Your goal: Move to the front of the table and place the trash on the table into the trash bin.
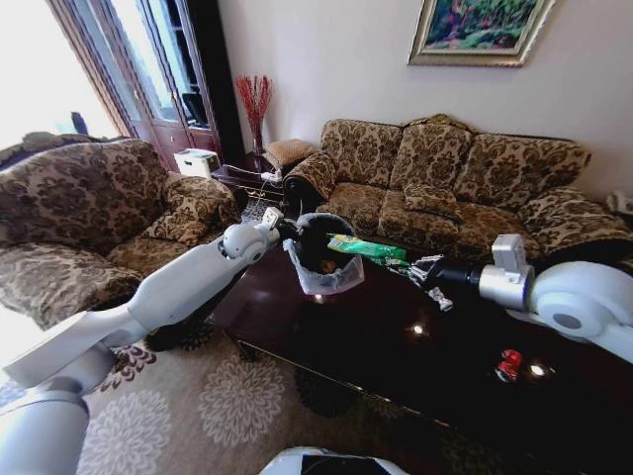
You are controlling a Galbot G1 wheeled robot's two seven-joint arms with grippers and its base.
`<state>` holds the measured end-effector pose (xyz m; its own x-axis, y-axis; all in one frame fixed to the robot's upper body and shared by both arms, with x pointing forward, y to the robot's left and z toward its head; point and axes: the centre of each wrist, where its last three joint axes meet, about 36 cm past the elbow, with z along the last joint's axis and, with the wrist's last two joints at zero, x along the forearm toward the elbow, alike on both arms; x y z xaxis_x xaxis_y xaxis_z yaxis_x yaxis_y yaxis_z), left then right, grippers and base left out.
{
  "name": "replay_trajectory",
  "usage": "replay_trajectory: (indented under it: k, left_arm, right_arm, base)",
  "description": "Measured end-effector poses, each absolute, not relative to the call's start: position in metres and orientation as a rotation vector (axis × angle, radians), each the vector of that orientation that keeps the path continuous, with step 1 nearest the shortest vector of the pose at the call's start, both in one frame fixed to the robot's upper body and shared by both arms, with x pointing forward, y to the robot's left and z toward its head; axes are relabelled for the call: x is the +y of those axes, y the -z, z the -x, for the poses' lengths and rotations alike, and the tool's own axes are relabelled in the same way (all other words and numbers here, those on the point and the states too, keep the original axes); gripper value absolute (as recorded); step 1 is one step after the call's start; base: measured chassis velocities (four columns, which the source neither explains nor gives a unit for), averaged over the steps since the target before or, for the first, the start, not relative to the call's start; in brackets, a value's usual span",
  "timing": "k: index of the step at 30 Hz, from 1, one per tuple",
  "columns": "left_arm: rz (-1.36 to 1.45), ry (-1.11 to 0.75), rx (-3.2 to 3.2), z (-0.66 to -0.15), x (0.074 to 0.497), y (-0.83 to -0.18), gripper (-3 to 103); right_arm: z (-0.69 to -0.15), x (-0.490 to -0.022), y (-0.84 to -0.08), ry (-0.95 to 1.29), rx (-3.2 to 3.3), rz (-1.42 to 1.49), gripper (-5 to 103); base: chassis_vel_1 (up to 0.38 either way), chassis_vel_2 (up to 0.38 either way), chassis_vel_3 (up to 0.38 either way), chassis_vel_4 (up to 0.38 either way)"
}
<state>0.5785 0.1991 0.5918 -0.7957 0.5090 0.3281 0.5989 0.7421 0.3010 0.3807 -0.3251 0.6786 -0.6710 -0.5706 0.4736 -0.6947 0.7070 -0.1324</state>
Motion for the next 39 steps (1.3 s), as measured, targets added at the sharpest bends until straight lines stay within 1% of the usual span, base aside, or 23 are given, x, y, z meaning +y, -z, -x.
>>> replay_trajectory:
  k: [5, 14, 15, 16, 17, 20, 22, 25, 26, 28, 29, 32, 33, 36, 38, 39]
  left_arm:
    - [0.923, 0.567, -2.709, -0.553, 0.188, -0.593, 2]
    - [0.951, 0.575, -2.703, -0.534, 0.186, -0.598, 2]
    - [0.952, 0.575, -2.701, -0.533, 0.186, -0.598, 2]
    - [0.953, 0.574, -2.699, -0.531, 0.186, -0.597, 2]
    - [0.953, 0.574, -2.699, -0.531, 0.186, -0.597, 2]
    - [0.964, 0.567, -2.692, -0.527, 0.183, -0.594, 2]
    - [0.967, 0.566, -2.690, -0.526, 0.183, -0.594, 2]
    - [0.973, 0.562, -2.683, -0.524, 0.181, -0.592, 2]
    - [0.973, 0.562, -2.683, -0.524, 0.181, -0.592, 2]
    - [0.975, 0.561, -2.680, -0.524, 0.181, -0.591, 2]
    - [0.975, 0.561, -2.680, -0.524, 0.181, -0.591, 2]
    - [0.971, 0.554, -2.673, -0.524, 0.182, -0.589, 2]
    - [0.971, 0.554, -2.673, -0.524, 0.182, -0.589, 2]
    - [0.938, 0.506, -2.651, -0.529, 0.190, -0.583, 2]
    - [0.920, 0.491, -2.644, -0.531, 0.193, -0.579, 2]
    - [0.904, 0.480, -2.642, -0.532, 0.197, -0.576, 2]
  right_arm:
    - [-0.380, -0.323, -0.672, -0.347, -2.531, -0.947, 0]
    - [-0.376, -0.319, -0.661, -0.304, -2.519, -0.954, 0]
    - [-0.375, -0.318, -0.660, -0.303, -2.520, -0.951, -3]
    - [-0.375, -0.317, -0.659, -0.304, -2.526, -0.942, 1]
    - [-0.375, -0.317, -0.659, -0.304, -2.526, -0.942, 1]
    - [-0.373, -0.314, -0.654, -0.283, -2.571, -0.899, 17]
    - [-0.373, -0.314, -0.652, -0.273, -2.584, -0.893, 17]
    - [-0.374, -0.314, -0.650, -0.249, -2.623, -0.886, 33]
    - [-0.374, -0.314, -0.650, -0.249, -2.623, -0.886, 33]
    - [-0.374, -0.314, -0.650, -0.232, -2.657, -0.888, 44]
    - [-0.374, -0.314, -0.650, -0.232, -2.657, -0.888, 44]
    - [-0.375, -0.315, -0.652, -0.196, -2.718, -0.874, 61]
    - [-0.375, -0.315, -0.652, -0.196, -2.718, -0.874, 61]
    - [-0.376, -0.315, -0.657, -0.123, -2.839, -0.825, 77]
    - [-0.377, -0.316, -0.659, -0.101, -2.877, -0.783, 77]
    - [-0.382, -0.321, -0.659, -0.093, -2.905, -0.729, 82]
  base:
    - [0.000, 0.000, 0.000, 0.000]
    - [0.000, 0.000, 0.000, 0.000]
    - [0.000, 0.000, 0.000, 0.000]
    - [0.000, 0.000, 0.000, 0.000]
    - [0.000, 0.000, 0.000, 0.000]
    - [0.000, 0.000, 0.000, 0.000]
    - [0.000, 0.000, 0.000, 0.000]
    - [0.000, 0.000, 0.000, 0.000]
    - [0.000, 0.000, 0.000, 0.000]
    - [0.000, 0.000, 0.000, 0.000]
    - [0.000, 0.000, 0.000, 0.000]
    - [0.000, 0.000, 0.000, 0.000]
    - [0.000, 0.000, 0.000, 0.000]
    - [0.000, 0.000, 0.000, 0.000]
    - [0.000, 0.000, 0.000, 0.000]
    - [0.000, 0.000, 0.000, 0.000]
